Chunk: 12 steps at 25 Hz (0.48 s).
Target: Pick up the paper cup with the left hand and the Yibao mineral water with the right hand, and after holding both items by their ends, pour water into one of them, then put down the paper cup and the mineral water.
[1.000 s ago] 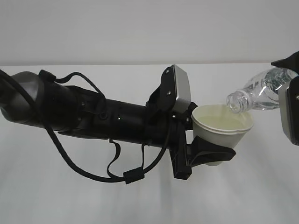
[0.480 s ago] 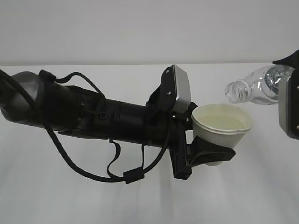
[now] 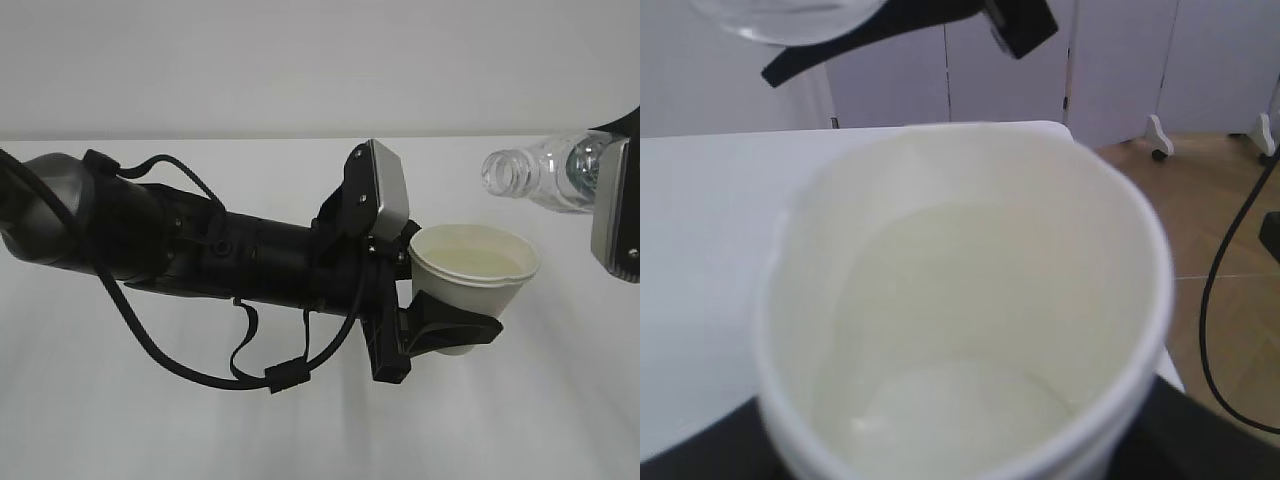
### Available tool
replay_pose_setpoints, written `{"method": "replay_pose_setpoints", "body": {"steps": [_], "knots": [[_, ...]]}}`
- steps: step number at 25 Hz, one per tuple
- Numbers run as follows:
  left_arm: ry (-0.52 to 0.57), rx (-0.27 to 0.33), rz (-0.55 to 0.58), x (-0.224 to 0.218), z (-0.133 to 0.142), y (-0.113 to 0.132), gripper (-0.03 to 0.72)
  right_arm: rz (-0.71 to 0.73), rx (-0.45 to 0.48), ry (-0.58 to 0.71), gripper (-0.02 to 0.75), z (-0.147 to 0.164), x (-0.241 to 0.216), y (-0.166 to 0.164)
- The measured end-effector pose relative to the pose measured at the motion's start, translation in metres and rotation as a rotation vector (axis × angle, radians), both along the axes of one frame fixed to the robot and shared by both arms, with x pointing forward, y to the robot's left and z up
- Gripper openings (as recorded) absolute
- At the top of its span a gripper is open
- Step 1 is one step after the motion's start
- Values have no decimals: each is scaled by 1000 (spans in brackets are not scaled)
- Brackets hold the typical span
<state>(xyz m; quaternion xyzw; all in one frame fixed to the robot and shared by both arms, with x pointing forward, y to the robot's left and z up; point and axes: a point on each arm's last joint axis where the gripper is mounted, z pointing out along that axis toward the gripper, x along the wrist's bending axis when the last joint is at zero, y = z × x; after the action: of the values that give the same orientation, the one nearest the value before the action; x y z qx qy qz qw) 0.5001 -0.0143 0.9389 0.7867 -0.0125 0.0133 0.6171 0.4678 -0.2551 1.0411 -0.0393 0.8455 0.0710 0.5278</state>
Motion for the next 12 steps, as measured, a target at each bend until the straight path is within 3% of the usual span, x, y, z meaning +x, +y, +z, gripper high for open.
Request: {"method": "replay_pose_setpoints", "body": {"steps": [12], "knots": [[6,0,1,0,0,0,435,-38,82,15,465,0,0,0]]}}
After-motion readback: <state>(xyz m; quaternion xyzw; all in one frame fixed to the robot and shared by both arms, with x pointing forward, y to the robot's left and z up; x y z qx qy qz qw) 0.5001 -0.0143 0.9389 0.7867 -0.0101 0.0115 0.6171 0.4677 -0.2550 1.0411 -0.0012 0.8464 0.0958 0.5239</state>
